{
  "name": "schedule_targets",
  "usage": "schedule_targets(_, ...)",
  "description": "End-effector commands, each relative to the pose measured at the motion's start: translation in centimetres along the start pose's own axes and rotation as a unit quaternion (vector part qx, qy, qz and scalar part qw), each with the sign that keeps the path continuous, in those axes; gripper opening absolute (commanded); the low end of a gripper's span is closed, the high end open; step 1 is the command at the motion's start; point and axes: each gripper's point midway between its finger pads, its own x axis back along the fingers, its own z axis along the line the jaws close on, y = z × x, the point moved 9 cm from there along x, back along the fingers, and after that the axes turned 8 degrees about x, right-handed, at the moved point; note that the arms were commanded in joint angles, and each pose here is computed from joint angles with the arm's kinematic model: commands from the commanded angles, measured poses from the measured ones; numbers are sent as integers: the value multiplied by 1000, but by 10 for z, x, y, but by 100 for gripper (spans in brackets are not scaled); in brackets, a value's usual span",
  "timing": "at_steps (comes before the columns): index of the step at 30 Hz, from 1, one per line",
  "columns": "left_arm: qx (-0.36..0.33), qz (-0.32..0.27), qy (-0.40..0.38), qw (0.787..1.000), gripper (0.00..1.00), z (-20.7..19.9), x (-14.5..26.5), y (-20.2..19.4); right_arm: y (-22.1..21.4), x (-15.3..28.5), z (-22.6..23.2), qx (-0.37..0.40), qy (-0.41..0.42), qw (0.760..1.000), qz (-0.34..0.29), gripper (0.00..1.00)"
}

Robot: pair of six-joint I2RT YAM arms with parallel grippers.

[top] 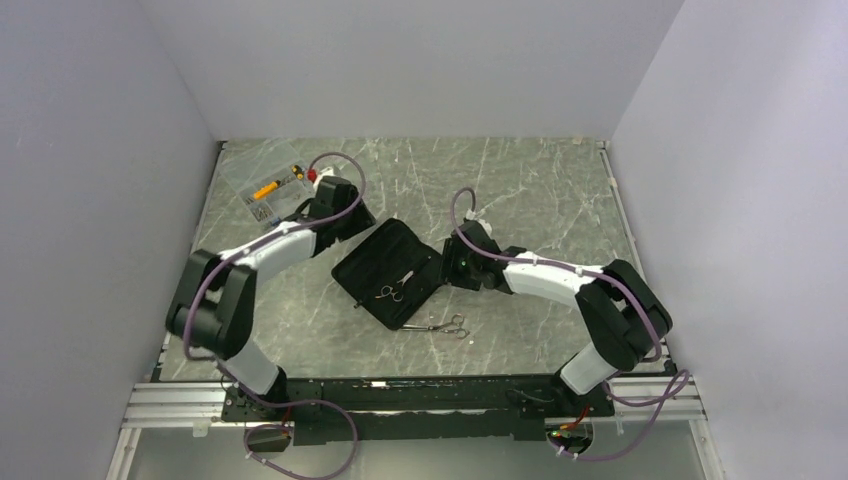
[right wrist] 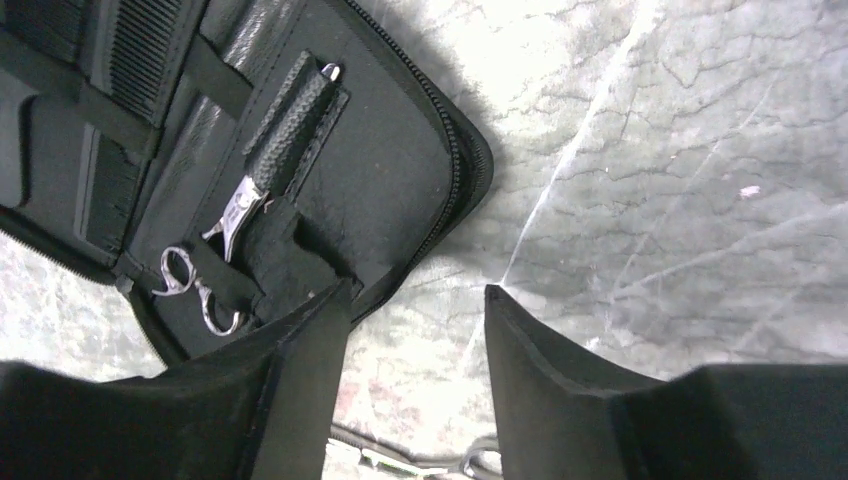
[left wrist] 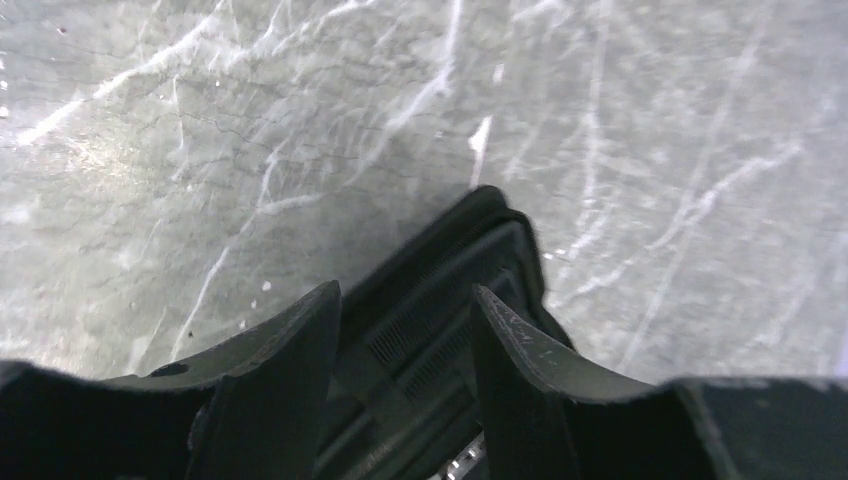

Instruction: Sort the hair-cutting tools

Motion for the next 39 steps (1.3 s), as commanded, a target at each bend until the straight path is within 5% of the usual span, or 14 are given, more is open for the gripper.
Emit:
schedule_targets(1, 12, -52, -73, 996, 57, -25, 53, 23, 29, 27, 11, 41, -12, 999, -28, 57)
schedule_targets(13, 61, -41, -69, 995, 57, 62, 122, -53, 91, 15, 20, 118, 19, 984, -135, 54)
schedule_targets(21, 39, -4, -105, 994, 52, 109, 126, -95, 94, -22, 19, 131, 66, 984, -98, 52)
schedule_targets(29, 19, 39, -71, 996, 51, 103, 103, -99, 77, -46, -3, 140, -6, 989, -49, 45)
schedule_targets(39, 10, 62, -62, 996, 50, 77, 71, -90, 45, -40, -25, 105, -42, 993, -17, 14)
